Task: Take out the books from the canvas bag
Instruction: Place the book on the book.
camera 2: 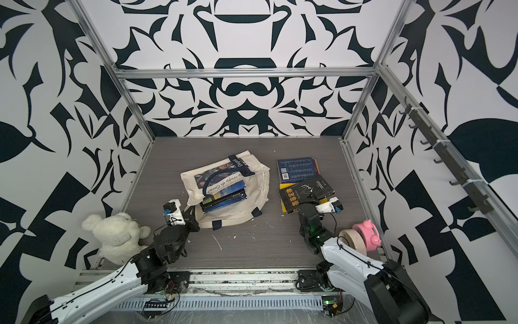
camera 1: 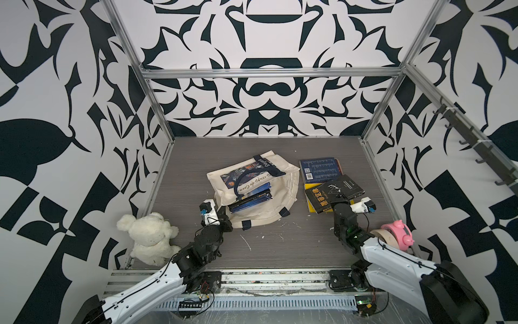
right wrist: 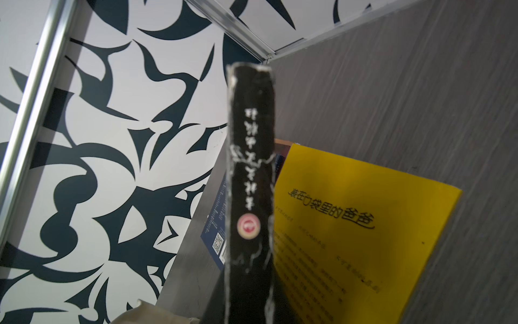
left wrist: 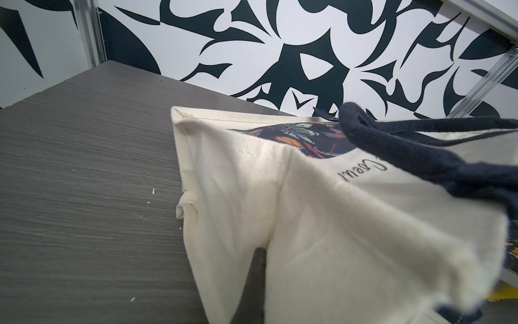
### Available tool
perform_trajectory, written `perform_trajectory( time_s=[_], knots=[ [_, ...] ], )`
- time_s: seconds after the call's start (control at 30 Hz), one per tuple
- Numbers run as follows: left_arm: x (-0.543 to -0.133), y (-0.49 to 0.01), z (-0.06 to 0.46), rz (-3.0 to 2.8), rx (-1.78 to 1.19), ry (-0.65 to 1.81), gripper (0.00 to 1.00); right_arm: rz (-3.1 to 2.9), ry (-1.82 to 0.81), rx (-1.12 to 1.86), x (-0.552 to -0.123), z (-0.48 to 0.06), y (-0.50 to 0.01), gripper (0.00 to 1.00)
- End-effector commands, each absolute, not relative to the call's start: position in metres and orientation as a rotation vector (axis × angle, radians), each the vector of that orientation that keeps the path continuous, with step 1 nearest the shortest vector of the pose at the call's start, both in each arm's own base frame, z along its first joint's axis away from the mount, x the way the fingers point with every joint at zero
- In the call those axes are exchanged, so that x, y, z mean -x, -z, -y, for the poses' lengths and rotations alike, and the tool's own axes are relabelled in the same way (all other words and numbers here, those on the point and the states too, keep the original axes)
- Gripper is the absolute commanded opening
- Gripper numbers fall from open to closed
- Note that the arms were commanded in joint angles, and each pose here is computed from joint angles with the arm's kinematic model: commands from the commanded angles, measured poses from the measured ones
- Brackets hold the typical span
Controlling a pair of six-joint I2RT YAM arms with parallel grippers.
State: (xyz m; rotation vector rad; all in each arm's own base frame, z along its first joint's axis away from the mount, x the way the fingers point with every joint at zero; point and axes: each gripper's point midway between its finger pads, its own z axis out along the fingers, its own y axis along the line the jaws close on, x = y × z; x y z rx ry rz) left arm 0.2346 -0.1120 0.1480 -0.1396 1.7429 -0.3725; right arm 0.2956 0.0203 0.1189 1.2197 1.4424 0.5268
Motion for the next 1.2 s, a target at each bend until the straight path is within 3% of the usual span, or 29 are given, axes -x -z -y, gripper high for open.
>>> perform_trajectory(
  time_s=[0.0, 0.6, 0.7, 0.8, 0.87, 1.17],
  knots=[
    [-0.237, -0.165, 0.114, -1.707, 0.164, 0.401, 0.00, -1.321, -0.621, -1.337, -0.301, -0.018, -0.121, 0.00],
    [-0.239, -0.164, 0.116, -1.715, 0.154, 0.393, 0.00, -1.261, -0.536, -1.571, -0.310, -0.015, -0.081, 0.00],
    [-0.239, -0.164, 0.117, -1.715, 0.152, 0.393, 0.00, -1.278, -0.532, -1.575, -0.313, -0.018, -0.077, 0.13],
    [-0.239, -0.164, 0.117, -1.715, 0.152, 0.394, 0.00, -1.294, -0.516, -1.593, -0.313, -0.019, -0.071, 0.15],
    [-0.239, -0.164, 0.117, -1.717, 0.151, 0.393, 0.00, -1.295, -0.512, -1.590, -0.311, -0.018, -0.071, 0.23],
    [-0.239, -0.164, 0.118, -1.717, 0.146, 0.393, 0.00, -1.363, -0.428, -1.495, -0.300, -0.010, -0.101, 0.86]
  ],
)
